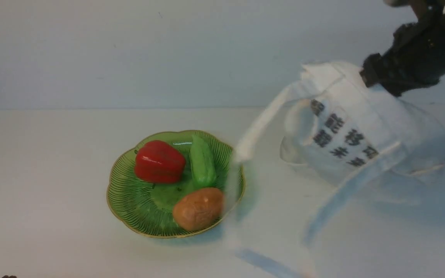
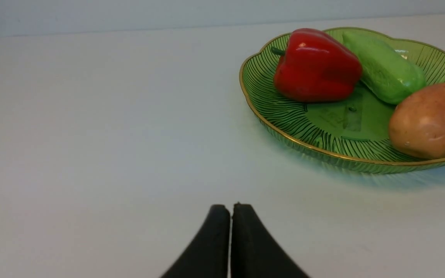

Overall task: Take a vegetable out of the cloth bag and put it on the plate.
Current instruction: Use the right arm to grab an eggplant from the bag

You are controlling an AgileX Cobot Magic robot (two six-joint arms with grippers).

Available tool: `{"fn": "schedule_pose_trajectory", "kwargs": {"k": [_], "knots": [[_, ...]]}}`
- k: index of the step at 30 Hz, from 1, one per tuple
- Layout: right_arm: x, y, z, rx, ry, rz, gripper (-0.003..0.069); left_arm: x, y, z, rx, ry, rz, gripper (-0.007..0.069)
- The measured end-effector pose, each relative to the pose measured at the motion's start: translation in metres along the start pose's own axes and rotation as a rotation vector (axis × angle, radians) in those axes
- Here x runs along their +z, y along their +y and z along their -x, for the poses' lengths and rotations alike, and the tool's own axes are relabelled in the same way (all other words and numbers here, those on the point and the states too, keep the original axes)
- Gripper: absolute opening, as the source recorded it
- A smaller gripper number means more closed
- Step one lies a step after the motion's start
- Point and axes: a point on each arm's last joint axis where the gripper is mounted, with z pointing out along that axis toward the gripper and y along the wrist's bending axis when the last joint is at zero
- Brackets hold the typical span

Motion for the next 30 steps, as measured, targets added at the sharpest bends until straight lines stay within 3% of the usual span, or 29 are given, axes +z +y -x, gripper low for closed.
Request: {"fn": "schedule_pose_trajectory", "kwargs": {"k": [1, 4, 8, 12, 21, 30], "knots": [[0.01, -0.01, -0.003, 0.03, 0.062, -0.077, 0.0396, 0.0, 0.0, 0.0, 0.0, 0.0, 0.0, -0.0008], [0.022, -0.019, -0.004, 0.035, 0.112, -0.132, 0.0396, 0.0, 0.0, 0.0, 0.0, 0.0, 0.0, -0.0008], [0.025, -0.005, -0.002, 0.052, 0.09, 0.01, 0.0396, 0.0, 0.0, 0.0, 0.0, 0.0, 0.0, -0.0008], [0.034, 0.001, 0.0, 0.081, 0.1, 0.083, 0.0396, 0.0, 0.0, 0.0, 0.0, 0.0, 0.0, -0.0008], [0.071, -0.001, -0.014, 0.091, 0.217, 0.063, 0.0401, 0.0, 0.0, 0.0, 0.0, 0.0, 0.0, -0.0008], [0.09, 0.0, -0.024, 0.138, 0.238, 0.067, 0.0548, 0.0, 0.0, 0.0, 0.0, 0.0, 0.0, -0.0008]]}}
